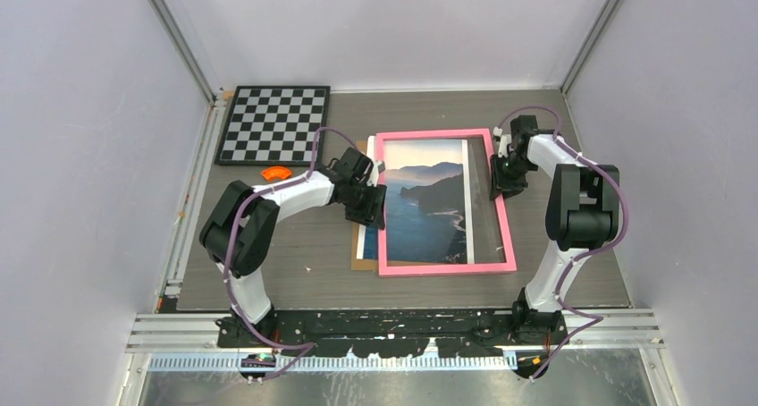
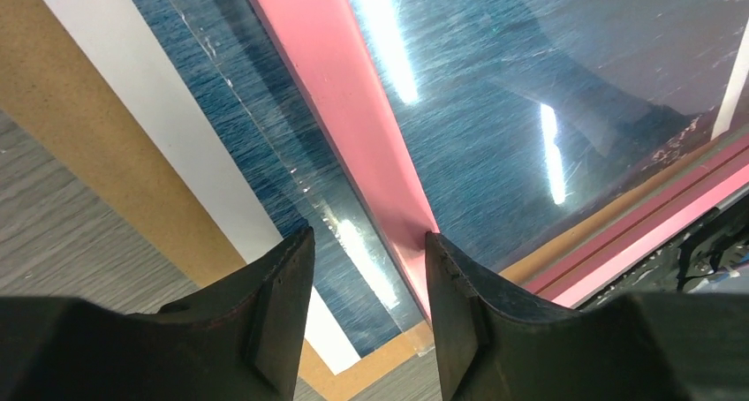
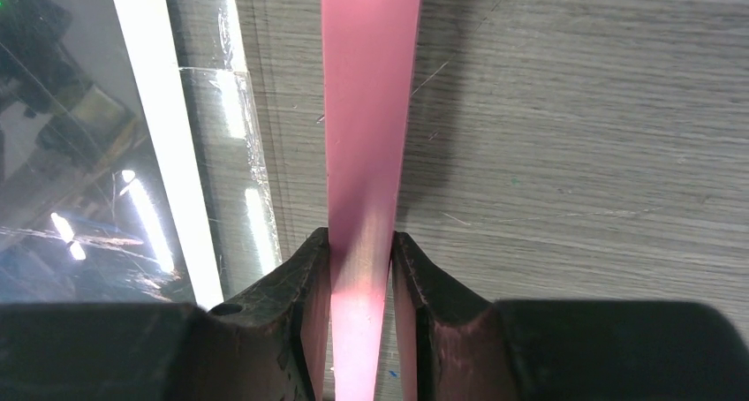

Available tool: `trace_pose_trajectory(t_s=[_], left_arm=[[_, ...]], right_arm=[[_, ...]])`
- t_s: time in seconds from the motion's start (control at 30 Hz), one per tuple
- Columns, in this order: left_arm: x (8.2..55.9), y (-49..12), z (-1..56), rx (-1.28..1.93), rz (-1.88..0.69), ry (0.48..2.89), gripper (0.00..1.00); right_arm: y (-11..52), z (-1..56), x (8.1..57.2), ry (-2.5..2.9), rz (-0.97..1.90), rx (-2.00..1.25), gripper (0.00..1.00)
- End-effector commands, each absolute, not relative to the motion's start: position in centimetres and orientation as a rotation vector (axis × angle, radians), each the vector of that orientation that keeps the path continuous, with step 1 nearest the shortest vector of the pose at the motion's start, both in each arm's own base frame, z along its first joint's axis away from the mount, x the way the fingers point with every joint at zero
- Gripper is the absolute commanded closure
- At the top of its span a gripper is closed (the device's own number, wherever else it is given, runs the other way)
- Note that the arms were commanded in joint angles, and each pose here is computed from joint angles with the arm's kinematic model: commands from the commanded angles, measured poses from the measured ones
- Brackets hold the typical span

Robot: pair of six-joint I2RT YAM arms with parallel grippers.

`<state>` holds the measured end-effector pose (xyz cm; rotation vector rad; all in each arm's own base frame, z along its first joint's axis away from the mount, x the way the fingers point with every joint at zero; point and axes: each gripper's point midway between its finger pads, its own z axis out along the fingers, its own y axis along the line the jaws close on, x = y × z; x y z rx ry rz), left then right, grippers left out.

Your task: Take the photo out of the frame

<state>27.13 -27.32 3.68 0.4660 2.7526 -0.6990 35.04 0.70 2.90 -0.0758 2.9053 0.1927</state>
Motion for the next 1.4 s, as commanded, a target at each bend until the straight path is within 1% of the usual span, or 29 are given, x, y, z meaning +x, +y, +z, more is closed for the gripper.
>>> trace_pose_trajectory(t_s=[0.0, 0.13, 0.2, 0.3, 0.37, 0.43, 0.53, 0.67, 0.73, 0.8, 0.9, 1.07, 1.2, 1.37], left_arm=[[27.7, -28.8, 3.7, 0.463, -0.773, 2.730, 0.50], [27.8, -29.8, 4.0, 0.477, -0.839, 2.721, 0.50], [28.0, -30.0, 4.4, 0.481, -0.854, 2.712, 0.50], [28.4, -29.6, 5.9, 0.459, -0.874, 2.672, 0.50], [28.9, -28.5, 7.0, 0.400, -0.883, 2.656, 0.49], [28.9, -27.1, 7.8, 0.332, -0.893, 2.667, 0.49], [27.9, -25.0, 8.7, 0.212, -0.939, 2.704, 0.48], [25.6, -22.6, 9.2, 0.086, -0.984, 2.726, 0.36], [24.5, -22.2, 9.7, 0.070, -1.015, 2.718, 0.35], [23.3, -22.0, 9.9, 0.042, -1.045, 2.710, 0.31], [21.9, -21.9, 10.2, 0.016, -1.093, 2.694, 0.30], [21.1, -22.1, 9.3, -0.003, -1.113, 2.700, 0.30], [20.9, -23.8, 8.9, 0.060, -1.155, 2.696, 0.32], [21.3, -24.9, 7.7, 0.102, -1.134, 2.723, 0.33]], right_arm=[[0.2, 4.4, 36.8, 2.843, 0.184, -0.070, 0.74], [-0.5, 4.4, 36.9, 2.844, 0.172, -0.046, 0.73], [-0.5, 4.7, 37.1, 2.836, 0.180, -0.047, 0.58], [0.1, 6.4, 37.4, 2.789, 0.229, -0.060, 0.41], [0.8, 8.1, 37.6, 2.749, 0.280, -0.062, 0.32], [1.8, 10.3, 37.9, 2.697, 0.340, -0.076, 0.27], [4.3, 12.9, 37.2, 2.639, 0.475, -0.132, 0.26], [9.9, 14.3, 34.7, 2.597, 0.710, -0.277, 0.26], [12.8, 14.2, 33.0, 2.595, 0.814, -0.386, 0.26], [14.9, 13.5, 31.6, 2.605, 0.857, -0.468, 0.26], [17.5, 12.2, 29.5, 2.631, 0.899, -0.599, 0.27], [19.2, 10.1, 28.0, 2.669, 0.952, -0.656, 0.28], [19.4, 8.0, 27.4, 2.720, 0.920, -0.675, 0.29], [18.7, 5.8, 27.3, 2.777, 0.862, -0.683, 0.30]])
